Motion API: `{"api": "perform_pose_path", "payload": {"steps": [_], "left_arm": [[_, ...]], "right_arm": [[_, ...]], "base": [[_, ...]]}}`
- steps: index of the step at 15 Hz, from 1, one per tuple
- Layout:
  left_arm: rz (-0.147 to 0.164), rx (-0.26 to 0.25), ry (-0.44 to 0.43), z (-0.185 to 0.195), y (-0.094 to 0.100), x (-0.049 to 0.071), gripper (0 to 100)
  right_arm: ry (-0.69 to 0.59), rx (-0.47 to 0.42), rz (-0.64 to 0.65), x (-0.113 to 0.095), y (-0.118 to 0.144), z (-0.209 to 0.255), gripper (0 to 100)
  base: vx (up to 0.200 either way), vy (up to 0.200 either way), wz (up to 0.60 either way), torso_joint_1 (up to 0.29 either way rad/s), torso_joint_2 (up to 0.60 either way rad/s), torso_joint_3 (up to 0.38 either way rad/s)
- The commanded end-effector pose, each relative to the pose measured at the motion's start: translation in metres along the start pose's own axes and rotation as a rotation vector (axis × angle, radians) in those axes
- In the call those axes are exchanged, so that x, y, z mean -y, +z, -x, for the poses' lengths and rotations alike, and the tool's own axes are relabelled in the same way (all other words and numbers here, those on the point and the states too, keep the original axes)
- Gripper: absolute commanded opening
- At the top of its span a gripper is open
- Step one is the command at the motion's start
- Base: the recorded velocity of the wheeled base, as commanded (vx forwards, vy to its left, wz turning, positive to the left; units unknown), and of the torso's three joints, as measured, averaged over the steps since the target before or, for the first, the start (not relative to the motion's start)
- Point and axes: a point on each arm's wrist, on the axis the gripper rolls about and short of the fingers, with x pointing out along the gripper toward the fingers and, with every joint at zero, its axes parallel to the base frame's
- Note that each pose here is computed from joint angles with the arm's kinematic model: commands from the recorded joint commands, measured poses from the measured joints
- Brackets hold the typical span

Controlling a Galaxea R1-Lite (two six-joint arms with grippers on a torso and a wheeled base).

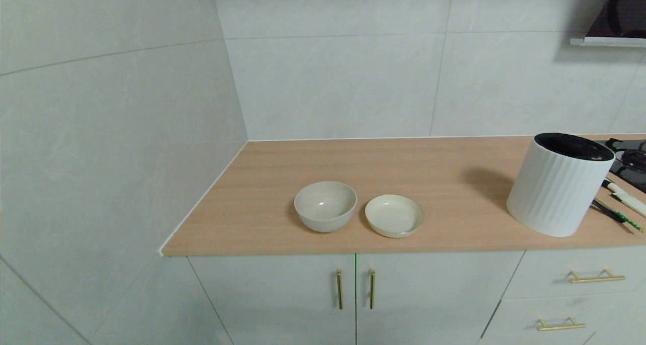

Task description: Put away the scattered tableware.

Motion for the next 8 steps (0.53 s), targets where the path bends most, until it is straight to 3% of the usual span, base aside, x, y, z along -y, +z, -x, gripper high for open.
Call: {"api": "perform_pose_path", "payload": {"steps": [1, 8], "left_arm": [[0.000, -0.002, 0.000, -0.0001, -0.0001, 0.0000, 100], [0.000, -0.002, 0.000, -0.0001, -0.0001, 0.0000, 100]], "right_arm": [[0.001, 0.001, 0.000, 0.0000, 0.0001, 0.0000, 100], [0.001, -0.002, 0.000, 0.0000, 0.0000, -0.0001, 100]], "base": [[0.000, 0.000, 0.00, -0.251, 0.54, 0.290], [0.000, 0.000, 0.00, -0.234, 0.53, 0.295]]}}
